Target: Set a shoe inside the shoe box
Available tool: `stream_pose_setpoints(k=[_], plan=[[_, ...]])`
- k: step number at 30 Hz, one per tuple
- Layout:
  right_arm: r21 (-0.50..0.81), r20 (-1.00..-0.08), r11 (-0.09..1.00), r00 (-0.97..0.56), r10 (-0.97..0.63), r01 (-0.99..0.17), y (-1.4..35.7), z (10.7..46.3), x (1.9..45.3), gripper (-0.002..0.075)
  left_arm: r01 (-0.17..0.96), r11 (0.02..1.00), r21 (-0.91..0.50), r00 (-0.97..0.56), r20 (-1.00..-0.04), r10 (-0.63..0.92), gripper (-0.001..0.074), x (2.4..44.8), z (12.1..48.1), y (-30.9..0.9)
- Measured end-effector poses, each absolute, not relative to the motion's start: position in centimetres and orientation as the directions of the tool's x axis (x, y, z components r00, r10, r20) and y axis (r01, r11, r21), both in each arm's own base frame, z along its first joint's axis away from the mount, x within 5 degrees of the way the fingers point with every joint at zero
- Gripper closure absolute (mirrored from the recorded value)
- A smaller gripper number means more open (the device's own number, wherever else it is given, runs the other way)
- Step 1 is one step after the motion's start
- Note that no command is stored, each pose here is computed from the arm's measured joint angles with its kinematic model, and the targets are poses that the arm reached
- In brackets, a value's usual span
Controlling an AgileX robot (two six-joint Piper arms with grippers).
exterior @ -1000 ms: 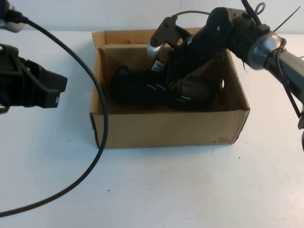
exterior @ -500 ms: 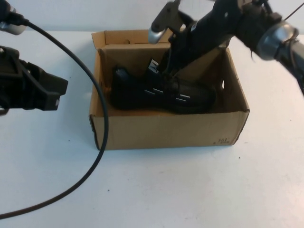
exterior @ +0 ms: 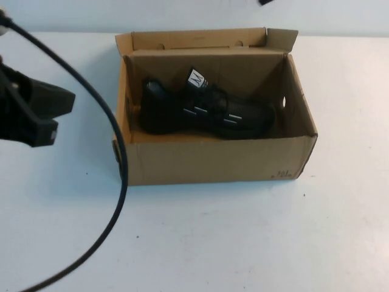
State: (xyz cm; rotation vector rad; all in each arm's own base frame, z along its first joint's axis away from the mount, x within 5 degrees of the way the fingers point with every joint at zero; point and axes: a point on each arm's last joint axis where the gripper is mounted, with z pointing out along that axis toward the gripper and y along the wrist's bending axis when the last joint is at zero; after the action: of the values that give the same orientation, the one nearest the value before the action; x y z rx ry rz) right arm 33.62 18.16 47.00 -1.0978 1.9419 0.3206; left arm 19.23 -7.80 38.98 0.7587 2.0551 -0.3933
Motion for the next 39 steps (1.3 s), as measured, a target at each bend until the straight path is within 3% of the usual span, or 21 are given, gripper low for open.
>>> stream_pose_setpoints(k=[9, 17, 21, 29, 39], plan=[[-0.114, -0.848, 0.724, -0.312, -0.427, -0.68, 13.7, 53.7, 25.4, 0.0741, 0.657, 0.752, 0.051, -0.323, -0.883, 0.341, 0.0736, 13.9, 41.7, -6.8], [-0.055, -0.886, 0.784, -0.332, -0.324, -0.618, 10.2, 54.2, 18.4, 0.0742, 0.637, 0.77, -0.024, -0.335, -0.909, 0.249, 0.0736, 9.7, 43.0, -6.1], [-0.019, -0.921, 0.812, -0.305, -0.241, -0.583, 8.6, 52.3, 15.1, 0.0742, 0.632, 0.775, -0.02, -0.299, -0.929, 0.219, 0.0736, 7.9, 43.5, -5.7], [0.034, -0.973, 0.855, -0.212, -0.09, -0.518, 5.4, 45.0, 9.3, 0.0742, 0.603, 0.798, -0.016, -0.215, -0.966, 0.143, 0.0736, 5.7, 44.0, -5.0], [0.014, -0.998, 0.89, -0.058, -0.014, -0.456, 3.4, 36.7, 6.3, 0.0742, 0.508, 0.849, -0.146, -0.264, -0.964, -0.007, 0.0736, 7.9, 37.4, -4.9]])
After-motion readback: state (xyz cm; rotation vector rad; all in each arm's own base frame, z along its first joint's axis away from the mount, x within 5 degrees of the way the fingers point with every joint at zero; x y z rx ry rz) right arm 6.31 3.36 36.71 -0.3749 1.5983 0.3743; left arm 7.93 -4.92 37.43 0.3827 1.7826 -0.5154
